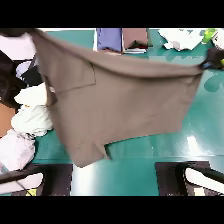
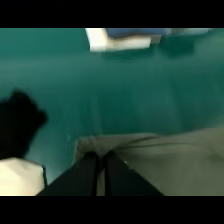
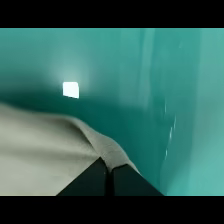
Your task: Fold the shirts.
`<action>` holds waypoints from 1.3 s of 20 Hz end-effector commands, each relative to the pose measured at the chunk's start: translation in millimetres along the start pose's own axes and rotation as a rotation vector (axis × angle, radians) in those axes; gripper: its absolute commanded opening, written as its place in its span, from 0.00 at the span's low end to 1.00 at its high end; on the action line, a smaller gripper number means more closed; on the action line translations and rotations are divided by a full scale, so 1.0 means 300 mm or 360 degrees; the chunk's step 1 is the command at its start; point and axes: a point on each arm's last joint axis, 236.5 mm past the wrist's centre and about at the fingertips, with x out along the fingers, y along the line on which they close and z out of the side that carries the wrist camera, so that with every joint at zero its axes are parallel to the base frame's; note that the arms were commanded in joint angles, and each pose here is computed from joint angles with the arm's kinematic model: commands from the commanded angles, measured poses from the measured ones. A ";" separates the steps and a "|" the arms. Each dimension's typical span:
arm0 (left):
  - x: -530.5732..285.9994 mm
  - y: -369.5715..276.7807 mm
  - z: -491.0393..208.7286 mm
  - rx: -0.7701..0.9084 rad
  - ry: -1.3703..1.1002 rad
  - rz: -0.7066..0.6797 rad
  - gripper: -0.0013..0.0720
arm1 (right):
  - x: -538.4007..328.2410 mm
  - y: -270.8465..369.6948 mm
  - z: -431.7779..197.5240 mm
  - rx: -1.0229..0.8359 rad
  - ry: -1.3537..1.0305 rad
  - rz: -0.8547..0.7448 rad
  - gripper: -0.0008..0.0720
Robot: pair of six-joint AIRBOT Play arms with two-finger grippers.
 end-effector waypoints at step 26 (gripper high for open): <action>0.214 0.078 -1.091 -0.0488 0.0928 0.0126 0.70 | 0.458 -0.344 -0.838 0.0400 0.0792 -0.0164 0.77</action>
